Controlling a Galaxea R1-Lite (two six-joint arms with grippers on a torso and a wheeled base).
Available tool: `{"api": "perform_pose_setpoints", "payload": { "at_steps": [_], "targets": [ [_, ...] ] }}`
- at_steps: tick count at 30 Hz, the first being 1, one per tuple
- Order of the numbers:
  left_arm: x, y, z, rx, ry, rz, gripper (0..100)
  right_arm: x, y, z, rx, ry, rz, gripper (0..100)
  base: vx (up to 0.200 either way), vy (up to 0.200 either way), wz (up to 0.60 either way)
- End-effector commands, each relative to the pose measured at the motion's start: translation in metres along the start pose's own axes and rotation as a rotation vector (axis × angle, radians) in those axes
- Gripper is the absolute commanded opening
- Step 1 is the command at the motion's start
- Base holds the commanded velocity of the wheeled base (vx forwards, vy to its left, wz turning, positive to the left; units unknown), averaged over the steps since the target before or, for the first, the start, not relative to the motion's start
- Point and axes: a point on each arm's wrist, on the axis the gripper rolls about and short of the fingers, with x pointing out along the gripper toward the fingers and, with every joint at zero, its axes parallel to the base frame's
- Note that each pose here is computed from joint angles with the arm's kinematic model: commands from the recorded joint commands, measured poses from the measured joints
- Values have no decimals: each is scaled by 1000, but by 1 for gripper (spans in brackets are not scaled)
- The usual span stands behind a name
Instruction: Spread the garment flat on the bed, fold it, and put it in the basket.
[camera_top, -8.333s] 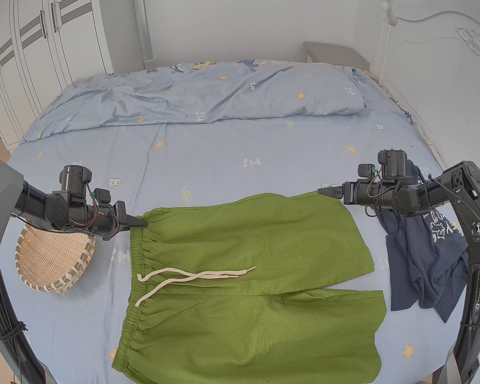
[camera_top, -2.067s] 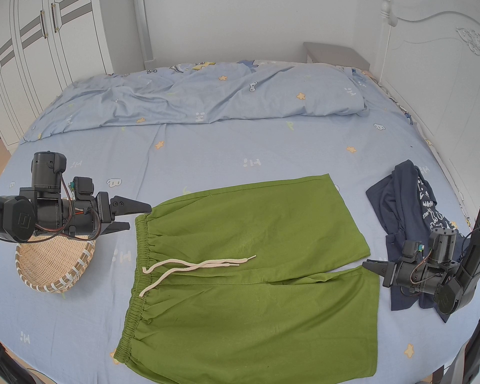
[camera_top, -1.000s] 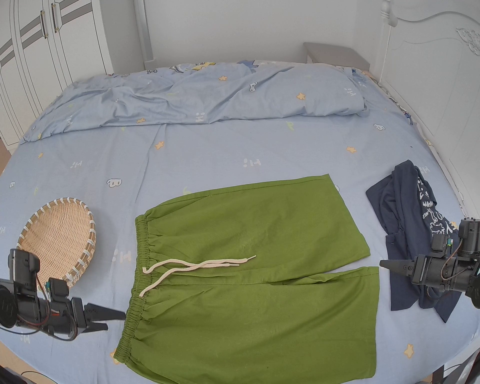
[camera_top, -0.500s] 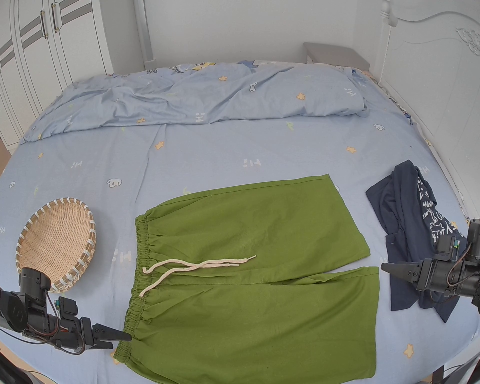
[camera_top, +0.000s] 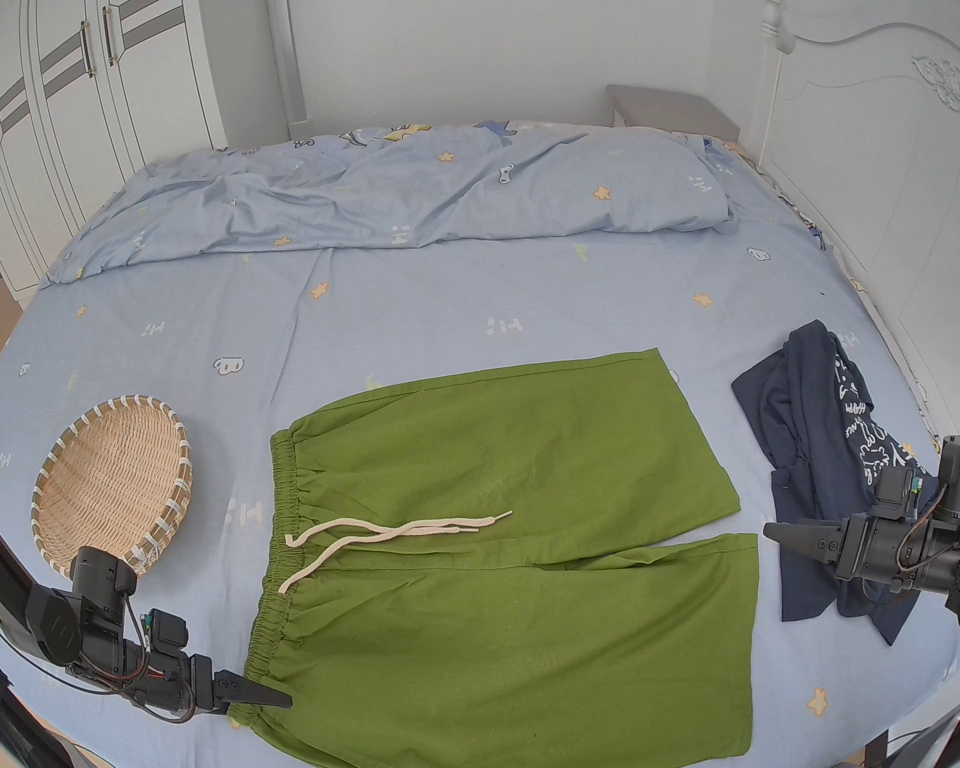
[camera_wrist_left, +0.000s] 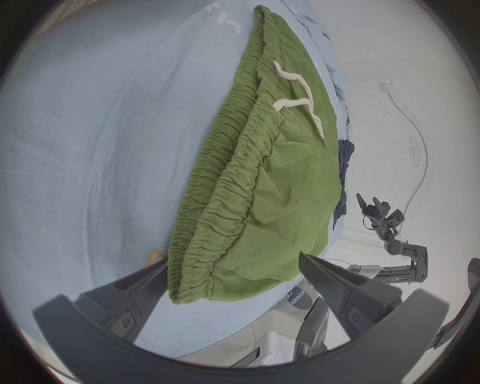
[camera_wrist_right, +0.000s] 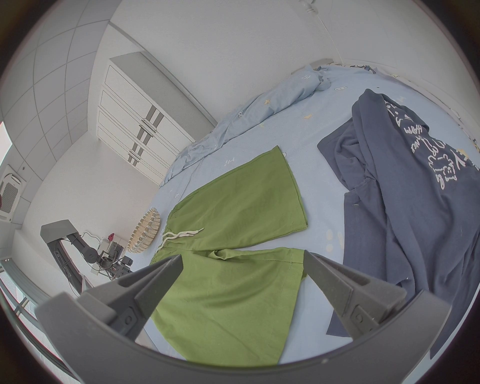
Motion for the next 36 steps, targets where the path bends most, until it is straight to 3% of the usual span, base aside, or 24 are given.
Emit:
{"api": "perform_pose_setpoints", "payload": {
  "at_steps": [1,16,18,21,23,24,30,36],
  "targets": [
    [5,2,1,-6,19,0,0,-1,1,-1,1,3,1,100,0,0,0],
    [0,7,-10,-49,13,18,0,-7,-1,-29,57,85,-12,100,0,0,0],
    [-7,12,-21,-90,-8,33,0,-11,1,-47,83,142,-11,100,0,0,0],
    [-9,16,-22,-60,-22,38,0,-19,4,-74,114,229,-7,100,0,0,0],
    [-10,17,-22,-43,-23,40,0,-19,5,-77,122,256,-6,100,0,0,0],
    [-10,18,-24,-17,-20,38,0,-26,10,-85,162,316,8,100,0,0,0],
    [-10,18,-20,-6,-32,32,0,-46,22,-94,191,351,100,100,0,0,0],
    [-10,17,-17,7,-34,31,0,-47,21,-106,230,477,100,100,0,0,0]
  ]
}}
